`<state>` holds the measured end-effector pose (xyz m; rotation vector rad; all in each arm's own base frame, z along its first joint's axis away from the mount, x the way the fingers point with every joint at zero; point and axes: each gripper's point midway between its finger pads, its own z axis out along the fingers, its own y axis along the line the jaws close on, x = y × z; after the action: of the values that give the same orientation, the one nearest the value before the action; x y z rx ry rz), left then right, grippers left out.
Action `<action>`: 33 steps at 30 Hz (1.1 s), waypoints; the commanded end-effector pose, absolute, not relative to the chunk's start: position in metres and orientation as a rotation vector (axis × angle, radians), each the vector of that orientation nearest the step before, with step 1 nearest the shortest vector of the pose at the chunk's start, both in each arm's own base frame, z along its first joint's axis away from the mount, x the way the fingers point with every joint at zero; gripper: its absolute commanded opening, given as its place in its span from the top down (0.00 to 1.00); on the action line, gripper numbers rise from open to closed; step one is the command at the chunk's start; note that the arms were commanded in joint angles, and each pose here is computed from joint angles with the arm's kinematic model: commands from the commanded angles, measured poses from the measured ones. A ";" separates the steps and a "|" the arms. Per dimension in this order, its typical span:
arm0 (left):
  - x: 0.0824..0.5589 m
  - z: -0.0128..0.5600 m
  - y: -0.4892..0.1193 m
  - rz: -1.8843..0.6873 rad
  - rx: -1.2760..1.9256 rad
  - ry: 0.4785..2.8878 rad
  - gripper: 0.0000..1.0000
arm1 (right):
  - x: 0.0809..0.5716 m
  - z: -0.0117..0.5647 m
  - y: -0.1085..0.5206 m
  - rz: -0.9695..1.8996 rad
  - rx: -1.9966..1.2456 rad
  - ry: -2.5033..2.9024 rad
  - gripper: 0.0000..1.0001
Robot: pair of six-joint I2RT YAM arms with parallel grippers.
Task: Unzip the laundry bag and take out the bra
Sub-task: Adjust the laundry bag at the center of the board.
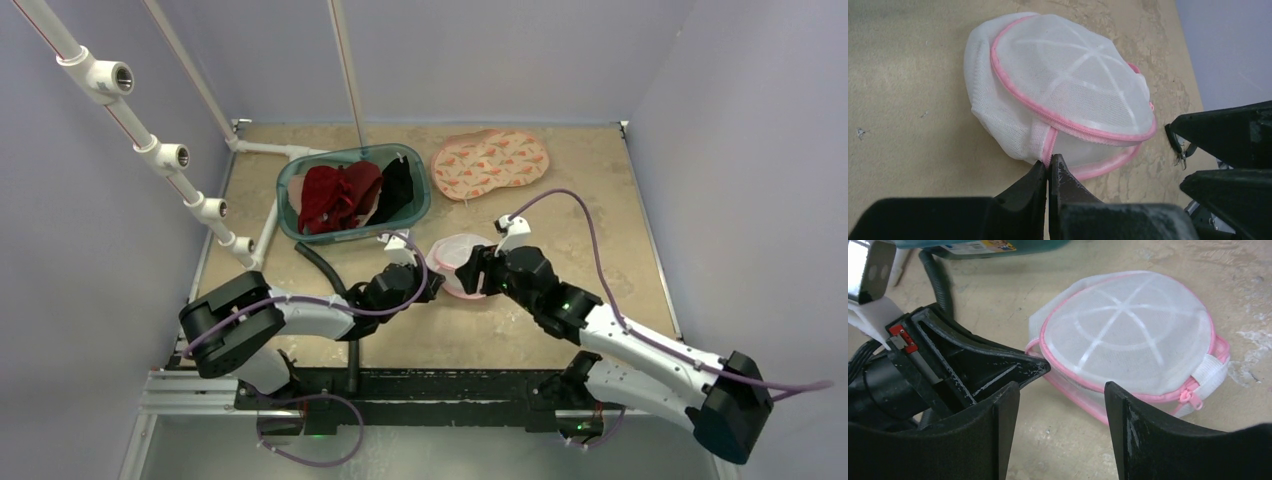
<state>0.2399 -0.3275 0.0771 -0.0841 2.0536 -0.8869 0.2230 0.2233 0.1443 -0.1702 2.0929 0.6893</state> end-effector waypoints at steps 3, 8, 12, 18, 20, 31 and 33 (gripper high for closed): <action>0.249 0.090 -0.339 -0.940 -0.127 2.056 1.00 | 0.240 0.143 0.214 0.354 -0.168 2.092 0.32; 0.251 0.093 -0.339 -0.937 -0.129 2.055 1.00 | 0.248 0.136 0.214 0.226 -0.176 2.110 0.32; 0.254 0.096 -0.336 -0.935 -0.134 2.050 1.00 | 0.251 0.133 0.209 0.148 -0.183 2.115 0.32; 0.255 0.102 -0.337 -0.949 -0.131 2.044 1.00 | 0.255 0.124 0.209 0.069 -0.217 2.135 0.34; 0.256 0.103 -0.337 -0.948 -0.133 2.043 1.00 | 0.252 0.128 0.217 0.093 -0.241 2.116 0.34; 0.265 0.114 -0.340 -0.954 -0.117 2.035 1.00 | 0.234 0.133 0.227 0.148 -0.315 2.080 0.27; 0.264 0.115 -0.340 -0.957 -0.118 2.036 1.00 | 0.235 0.123 0.222 0.081 -0.295 2.121 0.29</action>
<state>0.2589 -0.3339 0.0913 -0.1211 2.0808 -0.9099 0.2305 0.2330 0.1377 -0.3279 2.0776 0.2060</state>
